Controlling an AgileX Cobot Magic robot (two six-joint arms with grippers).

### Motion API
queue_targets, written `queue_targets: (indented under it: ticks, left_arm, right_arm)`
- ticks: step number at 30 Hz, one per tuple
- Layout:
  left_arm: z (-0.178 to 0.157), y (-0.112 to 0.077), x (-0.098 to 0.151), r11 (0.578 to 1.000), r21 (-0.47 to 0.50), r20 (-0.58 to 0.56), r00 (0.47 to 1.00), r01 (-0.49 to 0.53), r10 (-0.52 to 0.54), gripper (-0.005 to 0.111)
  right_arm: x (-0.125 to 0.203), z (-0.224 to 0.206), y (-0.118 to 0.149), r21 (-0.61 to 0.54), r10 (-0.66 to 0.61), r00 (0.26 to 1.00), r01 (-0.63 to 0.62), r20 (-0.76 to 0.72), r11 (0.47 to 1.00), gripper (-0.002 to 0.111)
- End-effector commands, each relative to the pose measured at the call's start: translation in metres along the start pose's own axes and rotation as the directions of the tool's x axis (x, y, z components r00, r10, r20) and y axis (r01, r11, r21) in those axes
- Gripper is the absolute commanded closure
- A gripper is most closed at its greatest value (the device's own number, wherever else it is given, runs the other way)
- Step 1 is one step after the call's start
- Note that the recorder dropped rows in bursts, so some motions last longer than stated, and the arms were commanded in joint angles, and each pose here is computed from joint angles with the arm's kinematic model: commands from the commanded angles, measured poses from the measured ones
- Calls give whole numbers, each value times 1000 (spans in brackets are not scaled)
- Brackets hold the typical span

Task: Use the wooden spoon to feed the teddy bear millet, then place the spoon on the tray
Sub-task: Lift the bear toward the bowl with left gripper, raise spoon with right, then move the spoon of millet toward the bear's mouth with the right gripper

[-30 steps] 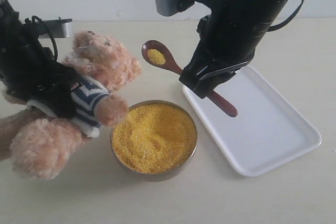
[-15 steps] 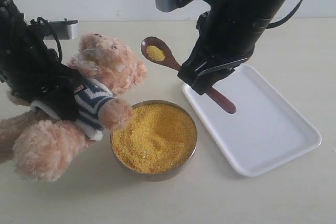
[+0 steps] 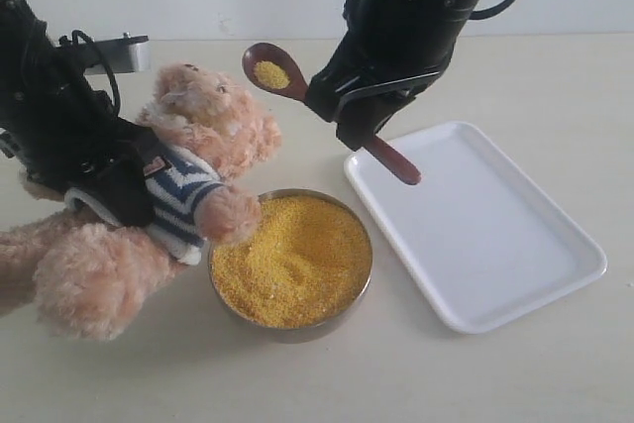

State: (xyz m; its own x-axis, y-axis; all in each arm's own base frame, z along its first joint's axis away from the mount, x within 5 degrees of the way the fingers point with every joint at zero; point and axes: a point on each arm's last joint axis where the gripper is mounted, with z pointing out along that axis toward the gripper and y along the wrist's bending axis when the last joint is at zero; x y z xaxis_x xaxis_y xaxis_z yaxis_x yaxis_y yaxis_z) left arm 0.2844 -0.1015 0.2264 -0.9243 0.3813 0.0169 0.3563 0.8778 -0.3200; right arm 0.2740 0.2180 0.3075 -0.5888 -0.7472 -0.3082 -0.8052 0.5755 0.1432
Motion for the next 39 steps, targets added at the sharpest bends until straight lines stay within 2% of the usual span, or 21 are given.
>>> queue_targets:
  ticks: [1,11,20,39]
  left_arm:
    - [-3,-5,0,1000,15,12,1000,-11,11,103]
    - [-3,-5,0,1000,17,12,1000,-10,10,103]
    - [-3,-5,0,1000,17,12,1000,-10,10,103]
    - [-7,-8,2,1000,30,30,1000,-10,9,103]
  right_arm:
    - [-13,-1,3,4,-19,1000,19,20,1000,109]
    - [-35,-8,2,10,-5,997,4,83,1000,109]
    - [-40,9,13,4,-36,999,36,40,999,109]
    - [-40,10,12,14,-40,999,40,35,999,109]
